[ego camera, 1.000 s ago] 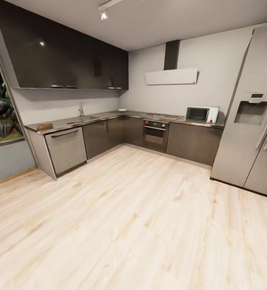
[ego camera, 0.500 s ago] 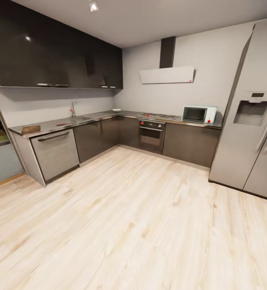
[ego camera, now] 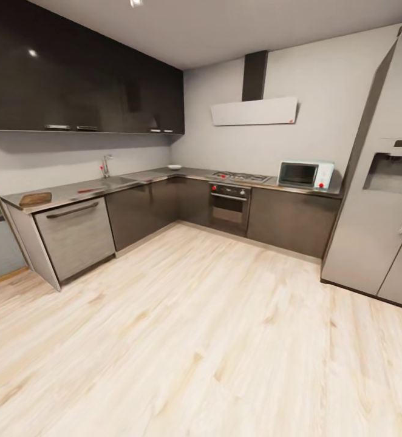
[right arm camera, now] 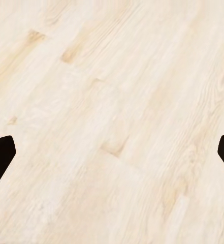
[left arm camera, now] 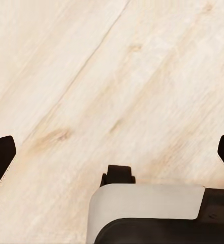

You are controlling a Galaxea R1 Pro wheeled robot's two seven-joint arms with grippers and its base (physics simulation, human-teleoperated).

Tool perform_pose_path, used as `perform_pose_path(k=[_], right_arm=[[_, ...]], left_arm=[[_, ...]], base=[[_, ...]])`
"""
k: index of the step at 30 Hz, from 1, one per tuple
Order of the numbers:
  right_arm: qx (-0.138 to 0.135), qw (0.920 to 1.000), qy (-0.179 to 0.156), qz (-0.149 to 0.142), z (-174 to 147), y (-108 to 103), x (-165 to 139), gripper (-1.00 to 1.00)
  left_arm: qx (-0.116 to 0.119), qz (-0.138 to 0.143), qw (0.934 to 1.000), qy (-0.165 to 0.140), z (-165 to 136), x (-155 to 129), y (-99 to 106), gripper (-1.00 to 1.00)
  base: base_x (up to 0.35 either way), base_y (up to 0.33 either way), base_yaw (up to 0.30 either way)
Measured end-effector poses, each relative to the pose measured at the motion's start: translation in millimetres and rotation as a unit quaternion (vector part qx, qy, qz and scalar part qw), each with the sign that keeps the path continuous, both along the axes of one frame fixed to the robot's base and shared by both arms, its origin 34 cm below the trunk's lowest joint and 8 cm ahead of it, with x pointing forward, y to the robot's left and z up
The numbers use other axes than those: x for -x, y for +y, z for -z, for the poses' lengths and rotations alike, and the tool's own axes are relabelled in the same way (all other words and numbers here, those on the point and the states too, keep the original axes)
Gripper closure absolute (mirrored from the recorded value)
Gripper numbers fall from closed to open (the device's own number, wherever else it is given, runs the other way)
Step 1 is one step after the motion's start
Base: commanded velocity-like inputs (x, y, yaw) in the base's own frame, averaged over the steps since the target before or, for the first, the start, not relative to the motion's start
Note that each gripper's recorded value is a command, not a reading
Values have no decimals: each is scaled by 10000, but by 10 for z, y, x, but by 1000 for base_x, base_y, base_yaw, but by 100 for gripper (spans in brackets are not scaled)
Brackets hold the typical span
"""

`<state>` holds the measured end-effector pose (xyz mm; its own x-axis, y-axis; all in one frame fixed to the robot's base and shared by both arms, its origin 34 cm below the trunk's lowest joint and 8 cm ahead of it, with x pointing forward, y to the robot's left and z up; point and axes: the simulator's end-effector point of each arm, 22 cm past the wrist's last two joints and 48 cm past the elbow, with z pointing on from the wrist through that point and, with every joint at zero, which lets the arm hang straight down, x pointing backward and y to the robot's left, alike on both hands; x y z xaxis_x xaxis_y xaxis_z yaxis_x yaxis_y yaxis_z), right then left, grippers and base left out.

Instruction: In the kitchen, take the Vidalia onion out of the sink, dice it on the chopping board with the paring knife, put the diced onion into the bowl on the countertop, then place both the paring knife and the chopping board into the sink.

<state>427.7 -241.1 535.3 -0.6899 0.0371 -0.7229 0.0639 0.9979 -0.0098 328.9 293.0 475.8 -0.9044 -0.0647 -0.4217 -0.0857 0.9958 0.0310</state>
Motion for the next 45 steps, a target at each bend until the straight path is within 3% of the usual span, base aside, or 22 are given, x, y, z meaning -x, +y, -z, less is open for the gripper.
perform_pose_path(k=[29, 45], right_arm=[[0, 10000, 0, 0, 0, 0, 0, -100], [7, 10000, 0, -2, 0, -1, -1, -100]], left_arm=[[0, 0, 10000, 0, 0, 0, 0, -100], [-3, 6, 10000, 1, 0, 2, 0, -100]], base=[[345, 0, 2], [345, 0, 247]])
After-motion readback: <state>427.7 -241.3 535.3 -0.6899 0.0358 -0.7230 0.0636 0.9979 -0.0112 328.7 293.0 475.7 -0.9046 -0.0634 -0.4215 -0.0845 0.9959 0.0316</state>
